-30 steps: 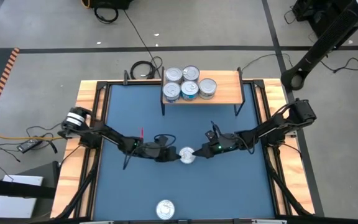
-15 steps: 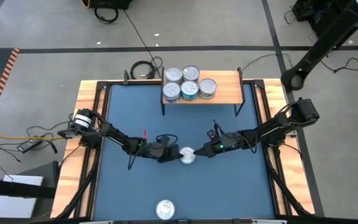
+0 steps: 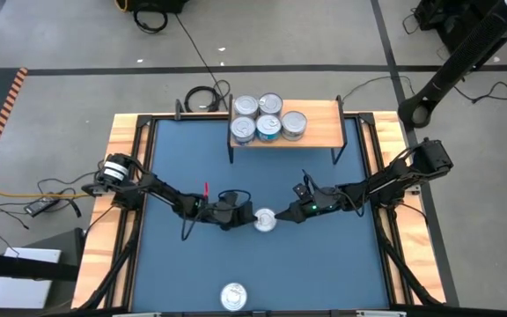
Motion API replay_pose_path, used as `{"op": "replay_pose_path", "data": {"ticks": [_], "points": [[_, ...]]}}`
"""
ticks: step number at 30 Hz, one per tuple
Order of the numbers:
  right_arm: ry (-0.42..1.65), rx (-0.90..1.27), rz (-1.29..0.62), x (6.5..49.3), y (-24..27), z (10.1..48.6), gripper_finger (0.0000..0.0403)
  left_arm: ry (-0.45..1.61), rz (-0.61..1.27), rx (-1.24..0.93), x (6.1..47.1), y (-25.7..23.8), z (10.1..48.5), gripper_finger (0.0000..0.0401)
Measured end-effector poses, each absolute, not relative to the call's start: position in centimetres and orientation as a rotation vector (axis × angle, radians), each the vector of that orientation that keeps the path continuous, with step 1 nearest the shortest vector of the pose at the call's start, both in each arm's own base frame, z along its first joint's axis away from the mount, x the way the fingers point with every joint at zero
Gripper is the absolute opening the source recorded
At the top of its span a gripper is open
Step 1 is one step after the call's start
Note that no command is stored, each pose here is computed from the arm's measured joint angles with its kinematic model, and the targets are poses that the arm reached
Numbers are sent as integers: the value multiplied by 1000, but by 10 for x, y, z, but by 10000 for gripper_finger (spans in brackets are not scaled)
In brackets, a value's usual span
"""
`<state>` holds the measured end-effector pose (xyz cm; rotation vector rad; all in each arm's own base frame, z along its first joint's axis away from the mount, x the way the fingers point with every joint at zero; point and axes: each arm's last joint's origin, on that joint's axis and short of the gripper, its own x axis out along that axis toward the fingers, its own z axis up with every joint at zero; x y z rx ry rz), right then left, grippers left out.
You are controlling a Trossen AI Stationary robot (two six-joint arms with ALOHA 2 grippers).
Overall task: Stack canned seafood by type on shelf
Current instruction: Put the yellow blue tuna can on the shelf
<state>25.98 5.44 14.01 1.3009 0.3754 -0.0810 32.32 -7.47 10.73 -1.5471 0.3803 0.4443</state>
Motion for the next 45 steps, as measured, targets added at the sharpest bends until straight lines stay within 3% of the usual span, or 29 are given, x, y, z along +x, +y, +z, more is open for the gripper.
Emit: {"op": "replay_pose_path", "data": {"ticks": [9,19,23,31,35,39,45], "points": [[364,1262,-60,260,55,142,3,461,476,-1569,320,-73,102,0],[381,1094,15,260,56,142,36,497,496,-1583,318,-73,100,0],[391,1079,31,260,57,142,76,501,503,-1587,318,-73,99,0],[528,1134,-63,255,56,129,213,508,508,-1584,318,-73,99,0],[527,1152,-104,255,54,127,263,511,502,-1565,318,-73,99,0],[499,1165,-147,255,51,127,278,523,505,-1554,317,-73,99,0],[490,1213,-240,254,47,123,267,527,500,-1543,317,-73,99,0]]}}
